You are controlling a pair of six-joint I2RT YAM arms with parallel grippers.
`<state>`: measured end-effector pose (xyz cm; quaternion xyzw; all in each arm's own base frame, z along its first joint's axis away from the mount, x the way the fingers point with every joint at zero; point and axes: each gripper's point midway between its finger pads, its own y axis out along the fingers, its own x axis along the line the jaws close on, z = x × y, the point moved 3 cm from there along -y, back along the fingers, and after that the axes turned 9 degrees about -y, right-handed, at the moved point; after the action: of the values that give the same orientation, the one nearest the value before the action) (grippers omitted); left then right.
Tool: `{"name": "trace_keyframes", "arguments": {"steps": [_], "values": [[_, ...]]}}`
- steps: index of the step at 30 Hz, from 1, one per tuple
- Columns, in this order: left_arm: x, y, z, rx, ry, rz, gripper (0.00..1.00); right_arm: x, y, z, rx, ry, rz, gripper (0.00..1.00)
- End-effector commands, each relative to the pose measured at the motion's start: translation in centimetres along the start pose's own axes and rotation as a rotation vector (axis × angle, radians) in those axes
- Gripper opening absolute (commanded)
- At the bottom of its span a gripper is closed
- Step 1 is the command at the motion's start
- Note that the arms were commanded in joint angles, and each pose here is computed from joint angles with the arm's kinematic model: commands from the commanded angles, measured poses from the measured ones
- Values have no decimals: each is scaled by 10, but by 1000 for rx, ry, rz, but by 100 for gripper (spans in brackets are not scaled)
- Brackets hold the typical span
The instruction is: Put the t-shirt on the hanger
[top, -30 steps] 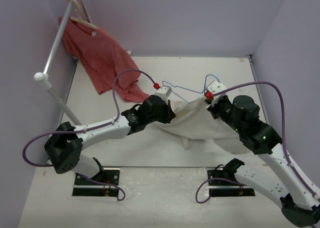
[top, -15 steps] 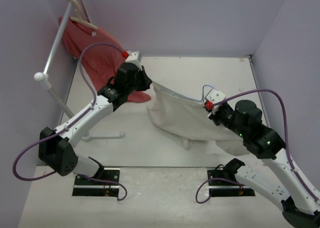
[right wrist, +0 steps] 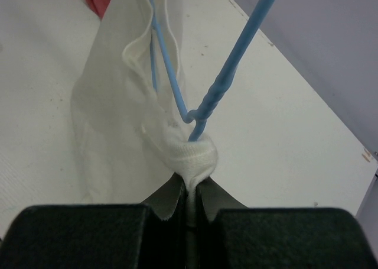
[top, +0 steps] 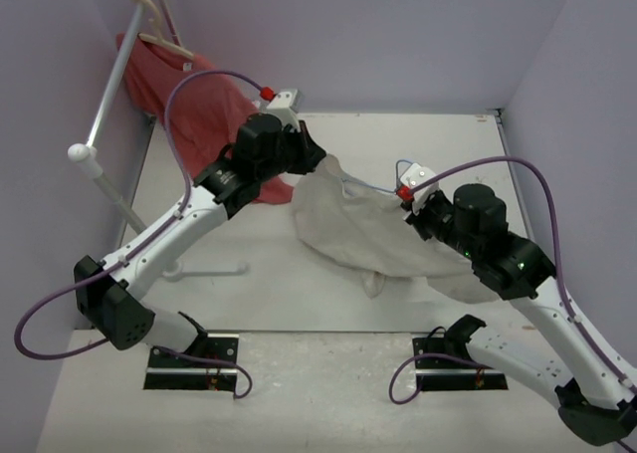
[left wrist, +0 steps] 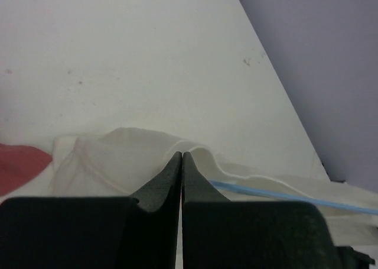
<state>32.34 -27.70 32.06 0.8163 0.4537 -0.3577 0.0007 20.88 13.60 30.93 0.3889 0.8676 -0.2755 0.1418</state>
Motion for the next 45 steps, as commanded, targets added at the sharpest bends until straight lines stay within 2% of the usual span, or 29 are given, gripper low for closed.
{"name": "trace_keyframes", "arguments": {"steps": [1, 4, 10, 14, 15, 17, 19, 21, 23, 28, 29, 33, 38, 45], "values": [[-60, -16, 16, 7, 29, 154, 0, -26, 10, -53, -172, 76, 82, 0], [-92, -27, 18, -3, 50, 207, 0, -29, 24, -73, -244, 125, 79, 0], [-133, -57, -21, -90, 93, 243, 0, -64, 1, -121, -460, 249, 230, 0], [-166, -82, -72, -190, 134, 269, 0, -67, -12, -139, -607, 308, 232, 0], [-157, -80, -69, -153, 155, 201, 0, -68, -14, -141, -611, 313, 234, 0], [-140, -78, -77, -186, 155, 69, 0, -62, -3, -124, -527, 312, 225, 0], [-106, -93, -78, -244, 103, -75, 0, -52, 5, -104, -513, 305, 224, 0], [-73, -97, -68, -289, 34, -178, 2, -49, -2, -99, -596, 305, 246, 0], [-42, -100, -60, -323, -4, -252, 8, -40, 1, -86, -650, 305, 249, 0], [-39, -109, -70, -354, 15, -242, 21, -29, -12, -78, -750, 276, 244, 0], [-42, -106, -73, -344, 50, -223, 28, -28, -15, -76, -760, 265, 251, 0], [-56, -71, -52, -203, 121, -123, 49, -28, -25, -76, -788, 259, 269, 0], [-47, -39, -26, -107, 116, -151, 47, -29, -31, -77, -793, 266, 268, 0], [-58, -32, -22, -97, 87, -41, 47, -27, -34, -78, -777, 251, 248, 0]]}}
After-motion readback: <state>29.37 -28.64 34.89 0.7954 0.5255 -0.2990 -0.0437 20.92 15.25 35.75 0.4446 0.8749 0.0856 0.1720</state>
